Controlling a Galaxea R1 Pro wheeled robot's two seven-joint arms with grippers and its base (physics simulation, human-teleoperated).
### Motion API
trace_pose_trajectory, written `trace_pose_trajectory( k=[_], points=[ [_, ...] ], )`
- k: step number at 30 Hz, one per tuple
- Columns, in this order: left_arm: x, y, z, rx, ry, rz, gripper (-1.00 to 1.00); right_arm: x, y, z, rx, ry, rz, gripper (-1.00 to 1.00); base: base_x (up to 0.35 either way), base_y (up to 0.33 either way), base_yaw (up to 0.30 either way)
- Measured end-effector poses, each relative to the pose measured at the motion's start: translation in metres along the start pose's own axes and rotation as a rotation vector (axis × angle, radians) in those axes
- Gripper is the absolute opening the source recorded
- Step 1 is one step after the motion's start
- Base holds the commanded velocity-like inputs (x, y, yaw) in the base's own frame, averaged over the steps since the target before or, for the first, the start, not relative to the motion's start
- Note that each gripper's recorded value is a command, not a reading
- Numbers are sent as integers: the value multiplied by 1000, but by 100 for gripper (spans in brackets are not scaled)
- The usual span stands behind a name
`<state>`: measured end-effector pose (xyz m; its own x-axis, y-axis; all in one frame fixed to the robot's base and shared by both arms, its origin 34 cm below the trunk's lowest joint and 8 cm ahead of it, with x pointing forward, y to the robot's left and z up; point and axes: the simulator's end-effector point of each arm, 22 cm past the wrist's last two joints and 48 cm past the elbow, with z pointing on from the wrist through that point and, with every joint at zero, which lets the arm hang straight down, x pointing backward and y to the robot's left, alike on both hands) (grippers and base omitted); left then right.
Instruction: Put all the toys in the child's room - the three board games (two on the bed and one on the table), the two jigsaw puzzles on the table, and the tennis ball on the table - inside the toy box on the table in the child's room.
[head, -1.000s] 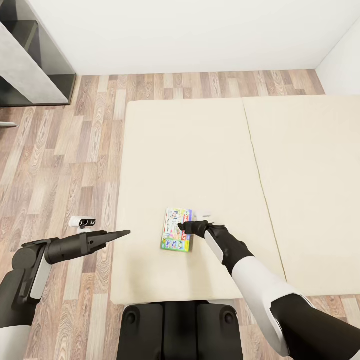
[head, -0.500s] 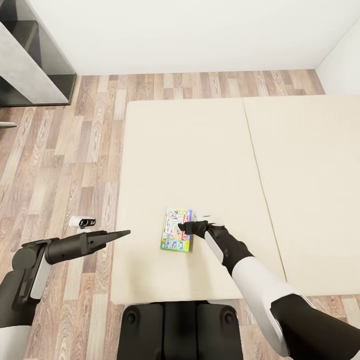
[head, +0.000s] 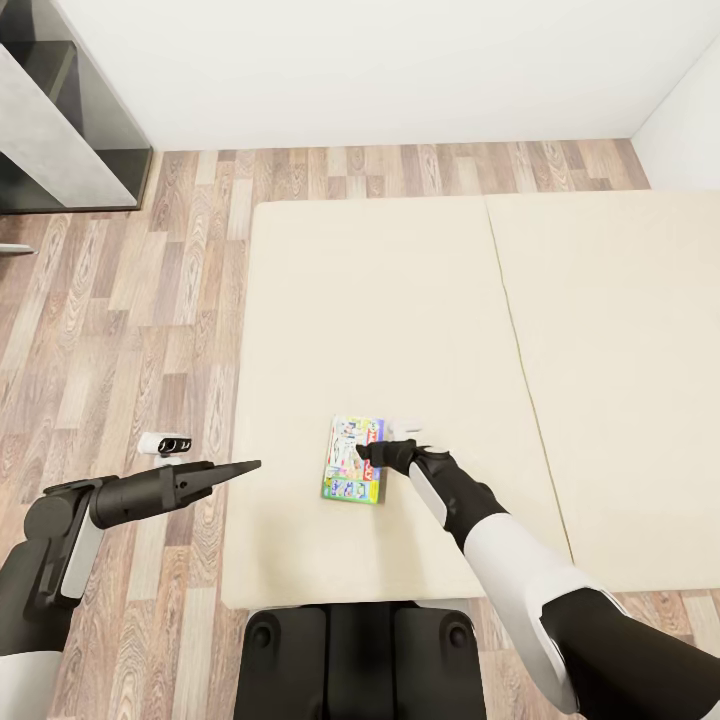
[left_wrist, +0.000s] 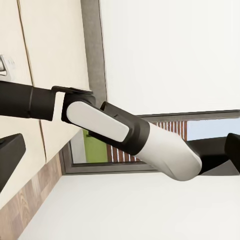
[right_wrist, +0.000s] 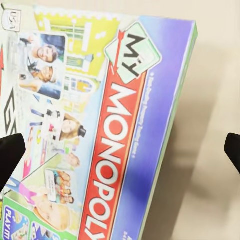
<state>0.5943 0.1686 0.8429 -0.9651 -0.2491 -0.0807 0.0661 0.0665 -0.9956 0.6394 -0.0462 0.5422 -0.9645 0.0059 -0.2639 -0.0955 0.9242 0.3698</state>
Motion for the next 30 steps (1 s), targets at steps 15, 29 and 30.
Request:
trace_pose_trajectory(
  k=[15, 29, 30],
  points=[
    [0, 0, 0, 1, 0, 0, 100, -7, 1, 0, -2, -30, -6, 100, 0, 0, 0],
    [0, 0, 0, 1, 0, 0, 100, -8, 1, 0, -2, -36, -10, 100, 0, 0, 0],
    [0, 0, 0, 0, 0, 1, 100, -8, 1, 0, -2, -36, -9, 100, 0, 0, 0]
  ],
)
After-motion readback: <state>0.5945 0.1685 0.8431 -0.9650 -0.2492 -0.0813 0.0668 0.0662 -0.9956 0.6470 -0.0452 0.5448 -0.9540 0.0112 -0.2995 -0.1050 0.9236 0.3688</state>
